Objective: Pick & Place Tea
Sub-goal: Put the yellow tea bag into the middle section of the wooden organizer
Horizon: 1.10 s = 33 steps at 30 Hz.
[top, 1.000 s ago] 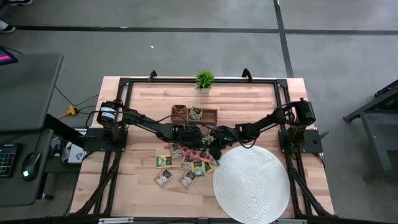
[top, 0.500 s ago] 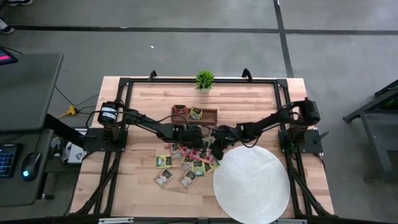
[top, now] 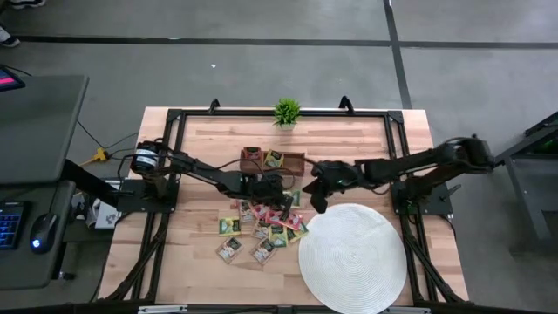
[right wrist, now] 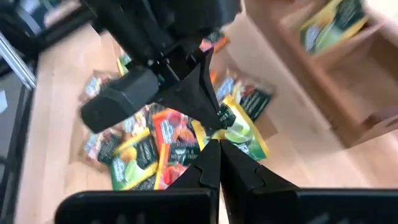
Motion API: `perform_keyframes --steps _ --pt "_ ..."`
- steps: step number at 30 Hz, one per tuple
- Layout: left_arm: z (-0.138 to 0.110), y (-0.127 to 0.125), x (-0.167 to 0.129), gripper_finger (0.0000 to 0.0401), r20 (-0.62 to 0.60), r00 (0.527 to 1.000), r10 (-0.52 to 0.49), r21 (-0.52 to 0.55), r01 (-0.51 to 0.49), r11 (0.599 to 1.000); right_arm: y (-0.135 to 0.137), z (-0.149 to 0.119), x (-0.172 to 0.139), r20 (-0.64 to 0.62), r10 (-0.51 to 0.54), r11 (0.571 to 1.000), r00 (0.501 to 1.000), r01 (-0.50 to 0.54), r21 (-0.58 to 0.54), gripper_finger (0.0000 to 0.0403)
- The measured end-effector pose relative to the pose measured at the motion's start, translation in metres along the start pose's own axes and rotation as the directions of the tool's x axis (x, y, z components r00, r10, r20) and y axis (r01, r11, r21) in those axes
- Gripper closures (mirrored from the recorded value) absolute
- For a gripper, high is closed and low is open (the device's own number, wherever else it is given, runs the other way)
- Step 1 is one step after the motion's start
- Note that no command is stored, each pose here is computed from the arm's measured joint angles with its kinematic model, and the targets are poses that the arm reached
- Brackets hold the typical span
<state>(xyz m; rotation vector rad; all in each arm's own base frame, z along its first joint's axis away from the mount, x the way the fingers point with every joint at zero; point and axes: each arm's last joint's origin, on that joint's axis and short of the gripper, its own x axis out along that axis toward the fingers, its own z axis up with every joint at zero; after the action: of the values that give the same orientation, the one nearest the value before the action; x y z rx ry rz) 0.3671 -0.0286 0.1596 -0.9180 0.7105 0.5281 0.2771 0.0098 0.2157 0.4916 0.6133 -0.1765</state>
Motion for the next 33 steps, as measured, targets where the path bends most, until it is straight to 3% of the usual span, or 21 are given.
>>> perform_keyframes --steps 7,11,14,17,21,30,33 --pt "0.017 -0.027 -0.017 0.0401 -0.022 0.999 0.037 0.192 -0.032 0.981 0.003 0.009 -0.029 0.062 0.008 1.000 0.998 -0.007 -0.015 0.0403" --pt "0.032 -0.044 -0.039 0.0401 -0.050 0.987 0.152 0.387 -0.121 0.914 0.006 0.007 -0.034 0.046 0.028 0.999 0.999 -0.027 -0.023 0.0402" --pt "0.047 -0.056 -0.060 0.0401 -0.013 0.972 0.235 0.529 -0.193 0.826 0.010 0.002 -0.034 0.018 0.040 0.999 0.999 -0.040 -0.036 0.0402" --pt "0.059 -0.060 -0.079 0.0401 0.045 0.939 0.342 0.647 -0.289 0.706 0.015 -0.003 -0.035 -0.007 0.041 0.998 0.999 -0.041 -0.046 0.0403" --pt "0.078 -0.062 -0.097 0.0401 0.128 0.901 0.414 0.750 -0.361 0.554 0.019 -0.009 -0.035 -0.035 0.028 0.999 0.999 -0.029 -0.040 0.0403" --pt "0.106 -0.048 -0.101 0.0401 0.230 0.833 0.502 0.893 -0.386 0.231 0.022 -0.014 -0.036 -0.051 0.007 1.000 0.999 -0.008 -0.018 0.0402" --pt "0.110 -0.042 -0.088 0.0401 0.234 0.806 0.544 0.925 -0.357 0.131 0.022 -0.014 -0.036 -0.050 0.006 1.000 0.999 -0.006 -0.011 0.0402"
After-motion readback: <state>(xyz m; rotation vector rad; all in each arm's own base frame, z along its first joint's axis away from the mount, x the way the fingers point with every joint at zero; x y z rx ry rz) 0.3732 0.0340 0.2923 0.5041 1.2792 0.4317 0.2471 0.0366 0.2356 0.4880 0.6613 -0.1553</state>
